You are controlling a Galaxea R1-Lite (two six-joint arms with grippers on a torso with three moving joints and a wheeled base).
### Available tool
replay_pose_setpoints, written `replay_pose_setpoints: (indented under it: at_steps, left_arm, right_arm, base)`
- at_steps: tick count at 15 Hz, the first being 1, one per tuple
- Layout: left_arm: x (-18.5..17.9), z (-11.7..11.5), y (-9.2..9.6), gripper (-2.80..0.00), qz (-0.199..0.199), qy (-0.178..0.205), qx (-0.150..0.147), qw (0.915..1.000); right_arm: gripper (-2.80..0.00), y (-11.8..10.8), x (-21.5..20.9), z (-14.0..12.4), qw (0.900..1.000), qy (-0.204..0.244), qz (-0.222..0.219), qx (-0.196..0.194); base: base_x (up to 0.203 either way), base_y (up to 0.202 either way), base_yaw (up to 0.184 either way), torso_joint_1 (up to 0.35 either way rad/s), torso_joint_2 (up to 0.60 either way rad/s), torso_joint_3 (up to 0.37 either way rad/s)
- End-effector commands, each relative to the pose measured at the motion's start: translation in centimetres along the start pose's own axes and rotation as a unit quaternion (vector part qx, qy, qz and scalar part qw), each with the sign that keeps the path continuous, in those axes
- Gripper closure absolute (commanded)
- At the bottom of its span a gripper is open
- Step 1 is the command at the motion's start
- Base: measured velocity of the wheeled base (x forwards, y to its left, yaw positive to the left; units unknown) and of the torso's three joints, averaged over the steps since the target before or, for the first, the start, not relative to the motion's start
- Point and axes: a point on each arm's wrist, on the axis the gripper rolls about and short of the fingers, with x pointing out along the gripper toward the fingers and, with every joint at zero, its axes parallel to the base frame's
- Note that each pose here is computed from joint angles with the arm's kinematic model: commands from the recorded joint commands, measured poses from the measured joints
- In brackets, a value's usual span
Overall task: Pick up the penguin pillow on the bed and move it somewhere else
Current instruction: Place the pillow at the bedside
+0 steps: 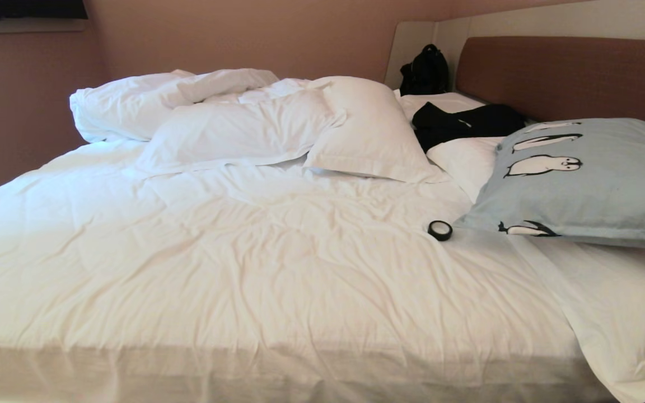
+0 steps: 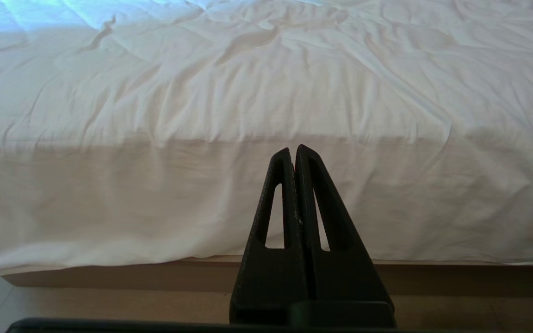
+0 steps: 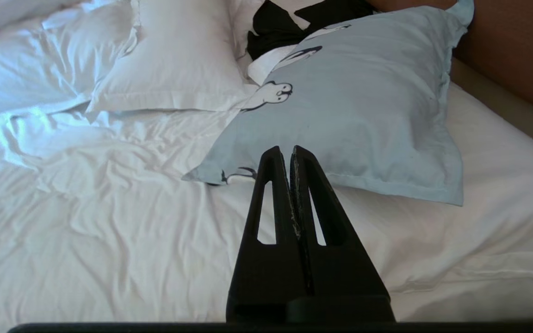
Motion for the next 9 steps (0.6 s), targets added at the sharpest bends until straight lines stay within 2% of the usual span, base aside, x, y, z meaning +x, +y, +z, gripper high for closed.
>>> replay_pose_setpoints:
  at_steps: [1,2,5,7,9]
  left_arm:
    - [0.0,0.0,0.0,0.00,0.000,0.000,0.000,1.0000]
    - [0.0,0.0,0.0,0.00,0.000,0.000,0.000,1.0000]
    - [0.0,0.0,0.0,0.00,0.000,0.000,0.000,1.0000]
    - [0.0,0.0,0.0,0.00,0.000,0.000,0.000,1.0000]
    - [0.0,0.0,0.0,0.00,0.000,0.000,0.000,1.0000]
  right_arm:
    - [0.00,0.2,-0.7,0.1,0.998,-0.003,0.059,-0.018]
    - [0.00,0.3,-0.7,0.0,0.997,-0.001,0.079,-0.020]
    - [0.00,0.5,0.8,-0.4,0.996,0.019,0.084,-0.032]
    - [0.00,0.7,3.7,-0.9,0.995,0.059,0.071,-0.037]
    - [0.00,0.8,7.7,-2.0,0.993,0.102,0.040,-0.037]
  base:
    - [0.000,0.000,0.000,0.000,0.00,0.000]
    - [0.000,0.000,0.000,0.000,0.00,0.000]
    - [0.000,0.000,0.000,0.000,0.00,0.000]
    - [0.000,0.000,0.000,0.000,0.00,0.000]
    - [0.000,0.000,0.000,0.000,0.00,0.000]
